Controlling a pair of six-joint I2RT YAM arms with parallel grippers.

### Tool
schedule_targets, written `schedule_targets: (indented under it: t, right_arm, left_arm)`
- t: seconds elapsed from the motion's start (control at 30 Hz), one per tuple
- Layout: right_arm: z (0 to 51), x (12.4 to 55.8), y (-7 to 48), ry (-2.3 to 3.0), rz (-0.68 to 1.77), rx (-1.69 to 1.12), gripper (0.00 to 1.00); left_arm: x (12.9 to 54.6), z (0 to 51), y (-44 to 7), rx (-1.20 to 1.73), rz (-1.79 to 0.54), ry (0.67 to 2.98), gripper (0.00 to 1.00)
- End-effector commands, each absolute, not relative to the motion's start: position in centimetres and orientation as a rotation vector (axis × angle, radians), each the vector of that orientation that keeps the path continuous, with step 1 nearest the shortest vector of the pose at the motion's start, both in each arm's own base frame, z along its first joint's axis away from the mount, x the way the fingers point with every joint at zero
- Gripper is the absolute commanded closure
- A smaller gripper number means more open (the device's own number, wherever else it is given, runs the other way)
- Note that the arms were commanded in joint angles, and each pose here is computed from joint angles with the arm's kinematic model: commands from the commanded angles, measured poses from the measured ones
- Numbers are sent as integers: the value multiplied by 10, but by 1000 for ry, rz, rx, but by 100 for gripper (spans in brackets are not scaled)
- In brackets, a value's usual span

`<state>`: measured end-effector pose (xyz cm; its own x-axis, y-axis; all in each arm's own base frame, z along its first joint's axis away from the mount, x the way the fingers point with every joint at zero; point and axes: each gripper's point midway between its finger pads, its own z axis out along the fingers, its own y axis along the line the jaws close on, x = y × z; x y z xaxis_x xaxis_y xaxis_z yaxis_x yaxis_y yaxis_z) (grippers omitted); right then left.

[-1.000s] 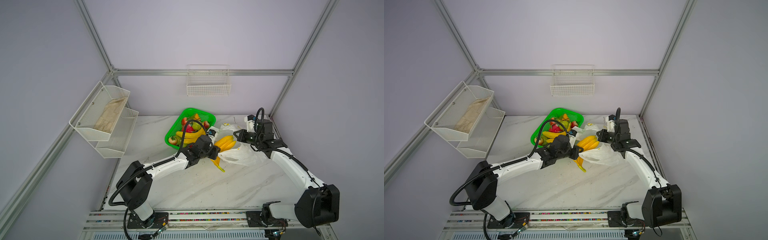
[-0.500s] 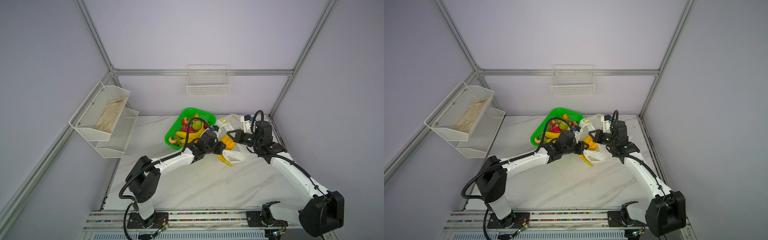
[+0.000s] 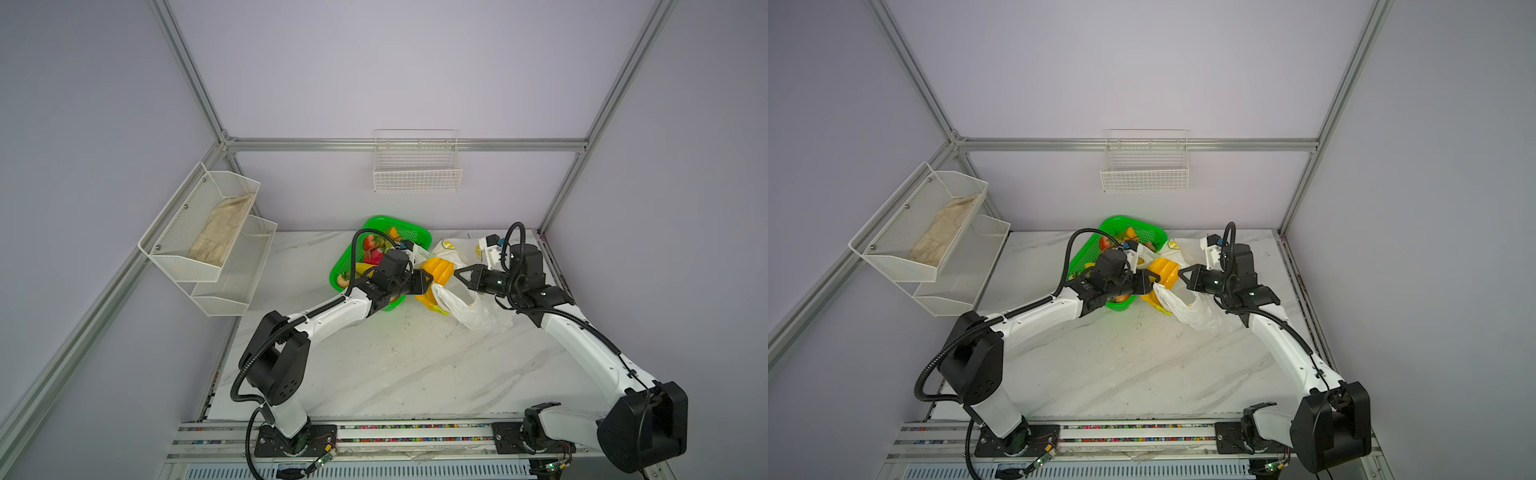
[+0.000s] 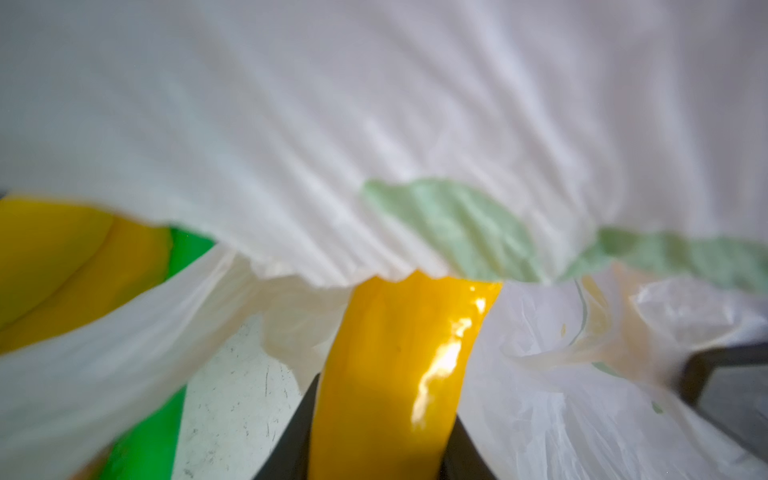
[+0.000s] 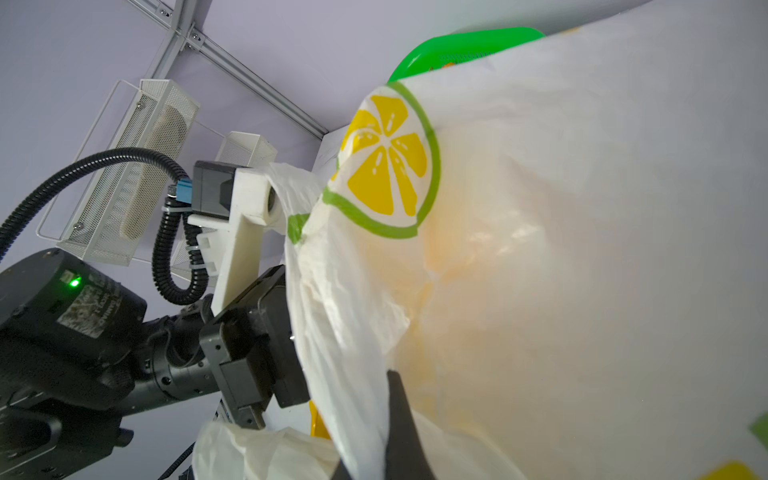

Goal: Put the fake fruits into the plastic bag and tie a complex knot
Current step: 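Push the banana down into the bag while the right gripper holds it open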

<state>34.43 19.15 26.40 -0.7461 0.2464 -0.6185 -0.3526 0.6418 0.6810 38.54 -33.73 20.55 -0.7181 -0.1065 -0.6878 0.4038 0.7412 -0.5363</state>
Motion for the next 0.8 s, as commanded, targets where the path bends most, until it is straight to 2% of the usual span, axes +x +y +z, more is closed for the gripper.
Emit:
schedule_targets:
  t: [0.0, 0.43, 0.77]
  right_arm:
    - [275, 345, 196, 2147, 1105, -153, 100]
    - [266, 333, 203, 2178, 1130, -266, 100]
    - [261, 331, 222, 2168, 1210, -263, 100]
  left_arm:
    - [375, 234, -337, 416, -876, 2066, 86]
    - [397, 259, -333, 648, -614, 1853, 86]
    - [418, 266, -353, 588, -538, 1797, 87]
